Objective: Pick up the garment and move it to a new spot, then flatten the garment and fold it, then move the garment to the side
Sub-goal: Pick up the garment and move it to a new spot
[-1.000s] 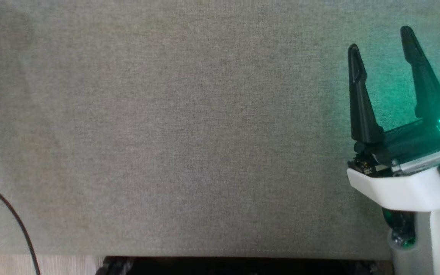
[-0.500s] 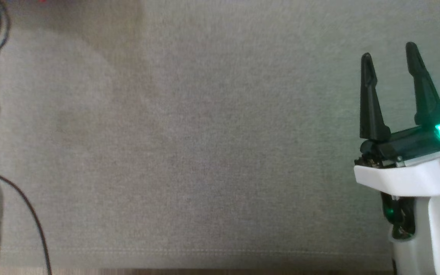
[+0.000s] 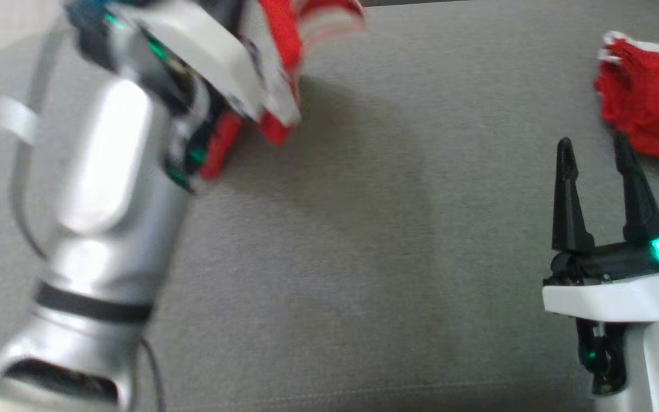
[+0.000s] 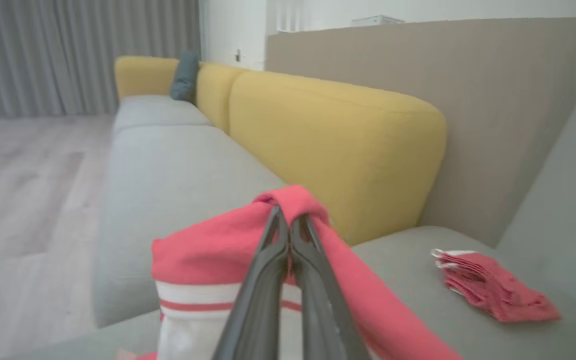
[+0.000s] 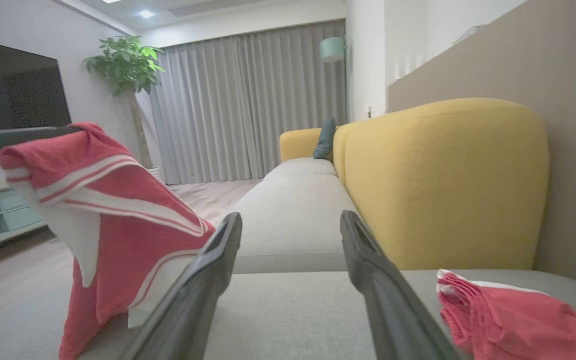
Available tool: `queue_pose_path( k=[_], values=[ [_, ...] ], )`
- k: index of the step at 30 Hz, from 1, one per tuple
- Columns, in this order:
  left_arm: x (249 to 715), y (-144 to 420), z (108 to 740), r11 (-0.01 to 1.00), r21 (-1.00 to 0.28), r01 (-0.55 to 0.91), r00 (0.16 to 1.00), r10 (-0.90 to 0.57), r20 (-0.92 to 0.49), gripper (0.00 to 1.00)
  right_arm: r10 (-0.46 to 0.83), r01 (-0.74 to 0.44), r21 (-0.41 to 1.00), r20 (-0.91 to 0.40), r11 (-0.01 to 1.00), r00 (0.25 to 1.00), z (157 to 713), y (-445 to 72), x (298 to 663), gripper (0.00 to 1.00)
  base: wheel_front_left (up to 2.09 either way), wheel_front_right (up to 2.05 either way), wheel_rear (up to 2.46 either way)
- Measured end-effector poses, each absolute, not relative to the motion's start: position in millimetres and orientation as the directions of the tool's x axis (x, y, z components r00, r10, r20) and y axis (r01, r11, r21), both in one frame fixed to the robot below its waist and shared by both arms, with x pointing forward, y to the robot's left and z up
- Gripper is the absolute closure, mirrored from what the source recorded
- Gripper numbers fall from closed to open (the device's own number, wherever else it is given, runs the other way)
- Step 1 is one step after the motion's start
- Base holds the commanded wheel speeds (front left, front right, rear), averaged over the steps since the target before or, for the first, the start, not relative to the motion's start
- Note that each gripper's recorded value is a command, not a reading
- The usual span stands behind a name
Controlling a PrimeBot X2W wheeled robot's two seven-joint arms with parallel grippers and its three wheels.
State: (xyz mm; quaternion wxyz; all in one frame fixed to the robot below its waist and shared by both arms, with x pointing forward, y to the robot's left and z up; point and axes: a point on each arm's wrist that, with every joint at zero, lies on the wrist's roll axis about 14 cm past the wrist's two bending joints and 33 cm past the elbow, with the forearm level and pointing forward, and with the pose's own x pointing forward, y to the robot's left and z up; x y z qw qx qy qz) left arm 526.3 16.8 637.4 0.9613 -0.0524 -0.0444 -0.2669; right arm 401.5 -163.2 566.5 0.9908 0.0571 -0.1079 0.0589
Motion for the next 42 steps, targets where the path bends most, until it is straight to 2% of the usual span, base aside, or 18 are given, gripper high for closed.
queue_pose_path(
  k=[4,9,14,15,16,17,18,30,42],
  values=[
    [498,-35,586,0.787,-0.206,0.582,0.808,-0.587,0.040,1.00,0.063,-0.087,0.113,0.202,0.990,0.977,559,-177,395,0.00,0.00,0.00,0.00],
    [466,-72,504,0.736,-0.301,0.606,0.745,-0.658,-0.111,1.00,0.024,-0.043,0.126,0.147,0.991,0.989,538,-189,393,0.00,0.00,0.00,0.00],
    [435,-111,469,0.660,-0.377,0.650,0.657,-0.737,-0.156,1.00,-0.022,0.009,0.119,0.101,0.993,0.995,521,-204,393,0.00,0.00,0.00,0.00],
    [432,-115,464,0.653,-0.385,0.652,0.649,-0.743,-0.162,0.82,-0.027,0.016,0.118,0.093,0.993,0.995,518,-206,394,0.00,0.00,0.00,0.00],
    [430,-118,460,0.649,-0.393,0.651,0.645,-0.746,-0.164,0.55,-0.032,0.021,0.117,0.089,0.993,0.996,515,-208,394,0.00,0.00,0.00,0.00],
    [427,-119,458,0.647,-0.398,0.650,0.643,-0.748,-0.165,0.18,-0.035,0.025,0.116,0.084,0.993,0.996,513,-209,395,0.00,0.00,0.00,0.00],
    [425,-120,456,0.645,-0.403,0.650,0.642,-0.749,-0.164,0.00,-0.038,0.028,0.117,0.082,0.993,0.996,512,-210,395,0.00,0.00,0.00,0.00],
    [428,-94,514,0.699,-0.298,0.650,0.733,-0.680,0.002,0.00,0.012,-0.029,0.125,0.135,0.992,0.991,530,-193,391,0.00,0.00,0.00,0.00],
    [406,-3,523,0.842,-0.295,0.451,0.886,-0.463,0.031,0.00,0.053,-0.071,0.135,0.134,0.988,0.990,530,-178,371,0.00,0.00,0.00,0.00]
  ],
)
